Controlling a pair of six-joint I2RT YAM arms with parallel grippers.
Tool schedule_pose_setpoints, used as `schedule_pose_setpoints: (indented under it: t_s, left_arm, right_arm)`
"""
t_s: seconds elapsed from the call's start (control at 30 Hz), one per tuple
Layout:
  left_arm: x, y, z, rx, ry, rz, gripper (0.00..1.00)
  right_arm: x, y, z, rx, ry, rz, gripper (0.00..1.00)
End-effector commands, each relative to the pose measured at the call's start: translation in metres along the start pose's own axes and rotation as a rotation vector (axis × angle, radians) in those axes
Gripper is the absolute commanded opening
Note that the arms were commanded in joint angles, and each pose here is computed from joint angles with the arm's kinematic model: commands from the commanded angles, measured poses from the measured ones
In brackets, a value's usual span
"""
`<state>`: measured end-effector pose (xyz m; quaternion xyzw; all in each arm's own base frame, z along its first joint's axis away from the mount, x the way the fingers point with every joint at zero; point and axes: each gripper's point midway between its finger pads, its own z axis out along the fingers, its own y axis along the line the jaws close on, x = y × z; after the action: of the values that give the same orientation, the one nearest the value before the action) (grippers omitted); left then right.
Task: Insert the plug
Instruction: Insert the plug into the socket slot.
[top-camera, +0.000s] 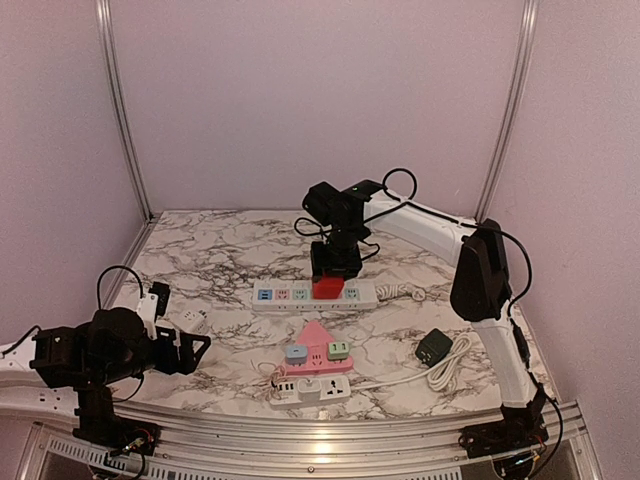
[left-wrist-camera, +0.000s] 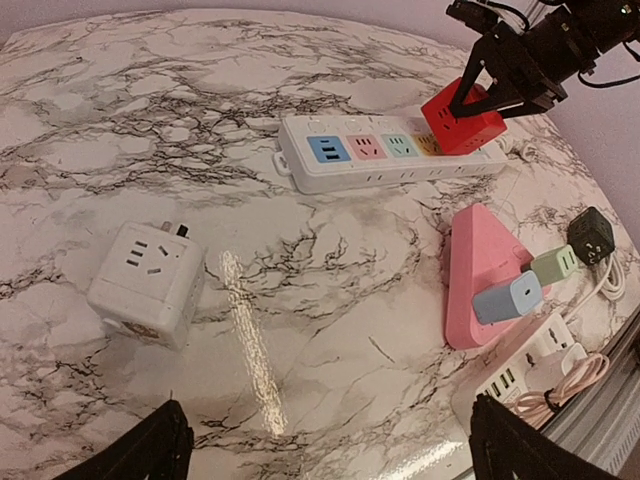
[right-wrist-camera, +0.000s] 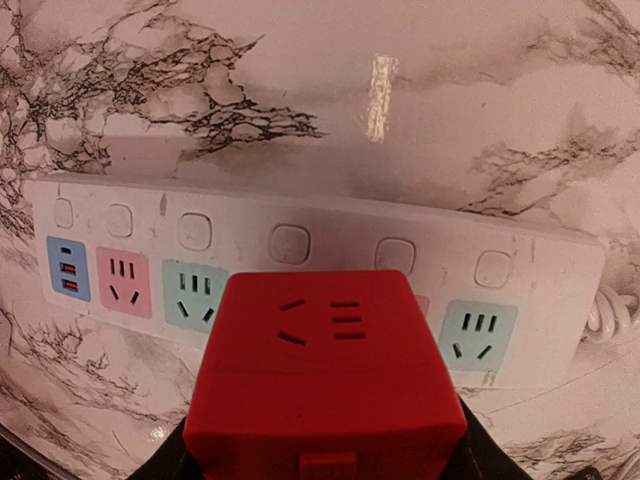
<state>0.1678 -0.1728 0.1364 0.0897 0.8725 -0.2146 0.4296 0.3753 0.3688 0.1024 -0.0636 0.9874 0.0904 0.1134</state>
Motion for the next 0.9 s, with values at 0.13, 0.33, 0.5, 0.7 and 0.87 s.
schedule_pose_setpoints:
  t_s: [0.13,0.33,0.5,0.7,0.87]
  left_arm:
    - [-0.004,0.010,-0.007,-0.072,-0.010,-0.003,0.99]
    - [-0.006,0.014,-0.006,-0.103,-0.024,0.023,0.99]
    - [-0.013,0.010,-0.009,-0.070,-0.059,0.032,0.99]
    - [-0.021,0.002,-0.017,0.019,-0.122,0.011,0.99]
    - [-0.018,-0.001,-0.014,0.022,-0.104,0.029,0.99]
  right_arm:
    - [-0.004,0.021,-0.008,-0.070,-0.019,0.008,0.00]
    - [-0.002,0.028,-0.011,-0.092,-0.016,0.003,0.00]
    - [-0.001,0.027,-0.009,-0.088,-0.013,0.015,0.00]
    - [0.000,0.034,-0.009,-0.116,-0.006,0.010,0.00]
    - [0.003,0.023,-0.003,-0.065,0.003,0.032,0.00]
